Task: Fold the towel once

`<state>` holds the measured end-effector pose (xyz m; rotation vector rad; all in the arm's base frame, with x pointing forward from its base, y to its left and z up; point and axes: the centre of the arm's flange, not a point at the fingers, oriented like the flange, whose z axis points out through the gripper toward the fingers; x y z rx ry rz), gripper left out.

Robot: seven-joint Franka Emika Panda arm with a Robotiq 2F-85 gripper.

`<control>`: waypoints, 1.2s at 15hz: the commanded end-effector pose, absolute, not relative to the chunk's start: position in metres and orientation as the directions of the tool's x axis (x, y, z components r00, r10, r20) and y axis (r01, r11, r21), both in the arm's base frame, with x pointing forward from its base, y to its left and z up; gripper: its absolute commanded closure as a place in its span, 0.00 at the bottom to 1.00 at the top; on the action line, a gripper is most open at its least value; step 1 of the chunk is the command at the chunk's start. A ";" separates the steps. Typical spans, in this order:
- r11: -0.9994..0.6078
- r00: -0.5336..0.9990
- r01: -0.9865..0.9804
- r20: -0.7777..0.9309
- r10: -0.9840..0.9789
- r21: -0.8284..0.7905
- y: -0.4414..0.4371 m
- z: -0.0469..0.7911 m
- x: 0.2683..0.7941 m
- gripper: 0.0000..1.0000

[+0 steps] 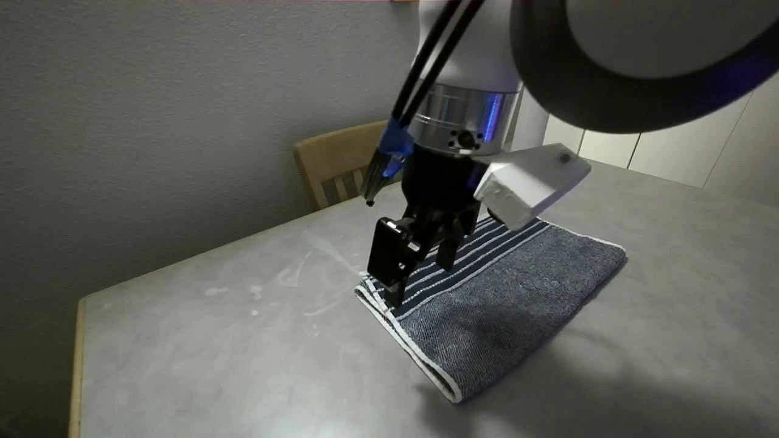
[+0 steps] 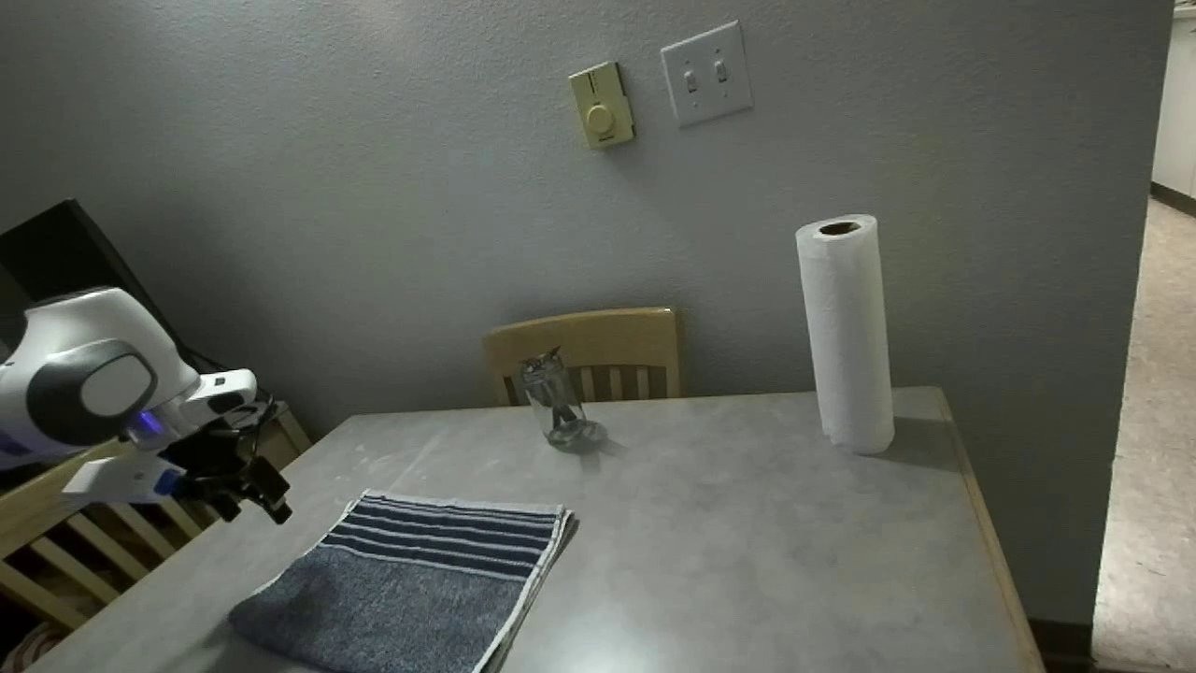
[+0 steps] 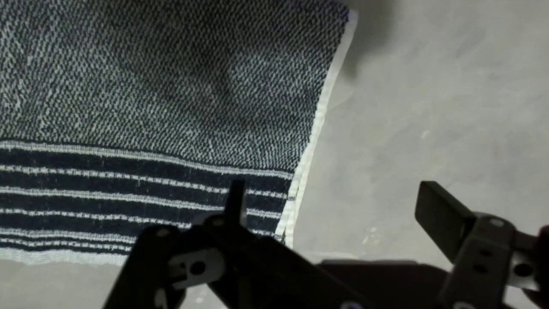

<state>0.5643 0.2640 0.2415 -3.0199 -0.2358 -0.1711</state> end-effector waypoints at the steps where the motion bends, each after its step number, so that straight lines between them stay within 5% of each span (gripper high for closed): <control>1: -0.982 0.984 0.162 0.096 0.153 -0.095 0.268 0.241 0.565 0.00; 18: -0.966 0.965 0.260 -0.033 0.259 0.014 0.312 0.183 0.591 0.00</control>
